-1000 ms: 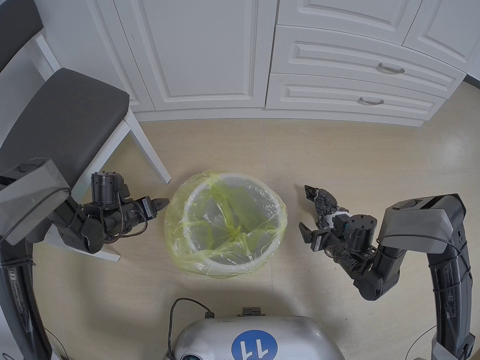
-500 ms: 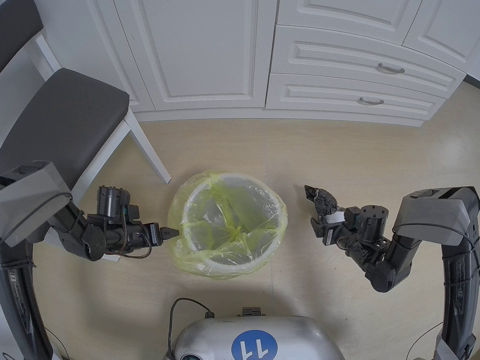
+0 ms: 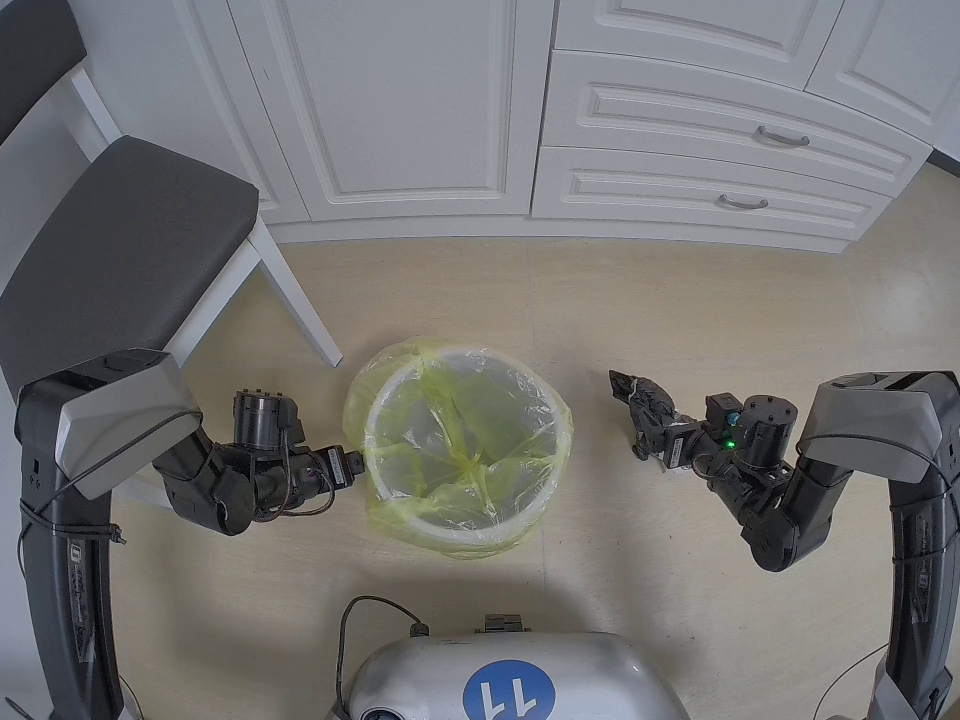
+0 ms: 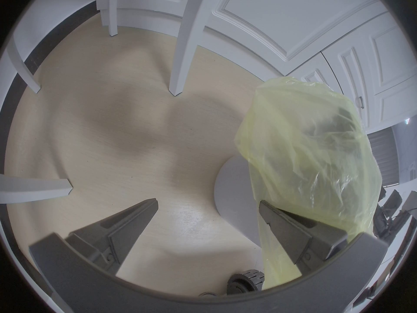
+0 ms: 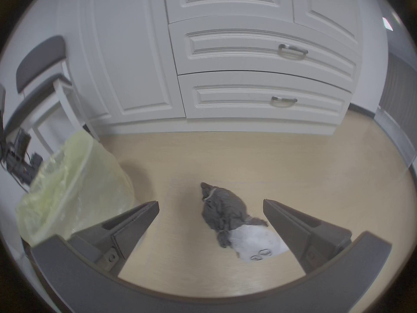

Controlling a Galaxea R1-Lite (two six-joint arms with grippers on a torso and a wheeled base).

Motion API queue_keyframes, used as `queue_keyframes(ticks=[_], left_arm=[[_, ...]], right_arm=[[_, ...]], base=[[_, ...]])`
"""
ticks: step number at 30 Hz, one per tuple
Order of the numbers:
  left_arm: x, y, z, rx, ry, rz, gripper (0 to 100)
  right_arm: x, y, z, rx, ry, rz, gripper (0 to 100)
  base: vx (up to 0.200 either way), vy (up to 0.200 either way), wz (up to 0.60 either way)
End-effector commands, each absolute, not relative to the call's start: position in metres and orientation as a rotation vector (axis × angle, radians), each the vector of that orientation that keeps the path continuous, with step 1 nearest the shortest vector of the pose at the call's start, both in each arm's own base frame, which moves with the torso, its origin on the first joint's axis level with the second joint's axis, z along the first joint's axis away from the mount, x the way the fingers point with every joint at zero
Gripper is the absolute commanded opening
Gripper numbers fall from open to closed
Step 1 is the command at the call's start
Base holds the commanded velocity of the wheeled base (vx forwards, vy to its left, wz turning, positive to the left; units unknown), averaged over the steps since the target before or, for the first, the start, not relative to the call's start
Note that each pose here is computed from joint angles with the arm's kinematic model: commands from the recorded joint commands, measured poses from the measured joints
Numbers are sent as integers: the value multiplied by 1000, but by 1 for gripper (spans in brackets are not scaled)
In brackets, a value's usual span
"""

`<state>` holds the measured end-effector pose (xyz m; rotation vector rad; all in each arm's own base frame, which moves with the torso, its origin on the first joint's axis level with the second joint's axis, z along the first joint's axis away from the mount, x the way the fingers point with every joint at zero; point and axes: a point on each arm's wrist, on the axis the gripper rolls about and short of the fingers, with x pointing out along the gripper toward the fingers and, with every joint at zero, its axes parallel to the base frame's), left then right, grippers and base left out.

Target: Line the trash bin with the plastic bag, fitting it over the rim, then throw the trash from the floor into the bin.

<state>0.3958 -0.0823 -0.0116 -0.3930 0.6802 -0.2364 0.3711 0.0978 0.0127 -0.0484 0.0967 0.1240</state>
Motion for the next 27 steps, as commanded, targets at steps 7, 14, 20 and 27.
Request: queue_keyframes(ticks=[7, 14, 20, 27], left_arm=[[378, -71, 19, -378, 651, -237, 100], [364, -59, 30, -283, 672, -243, 100], [356, -58, 51, -267, 652, -247, 100], [346, -58, 76, -216, 582, -269, 100]], right_arm=[[411, 62, -8, -53, 364, -86, 100], [432, 70, -26, 117, 539, -99, 100], [451, 84, -45, 161, 548, -56, 100], [487, 80, -75, 173, 488, -69, 100]], base=[[0, 0, 0], [0, 0, 0], [0, 0, 0], [0, 0, 0]])
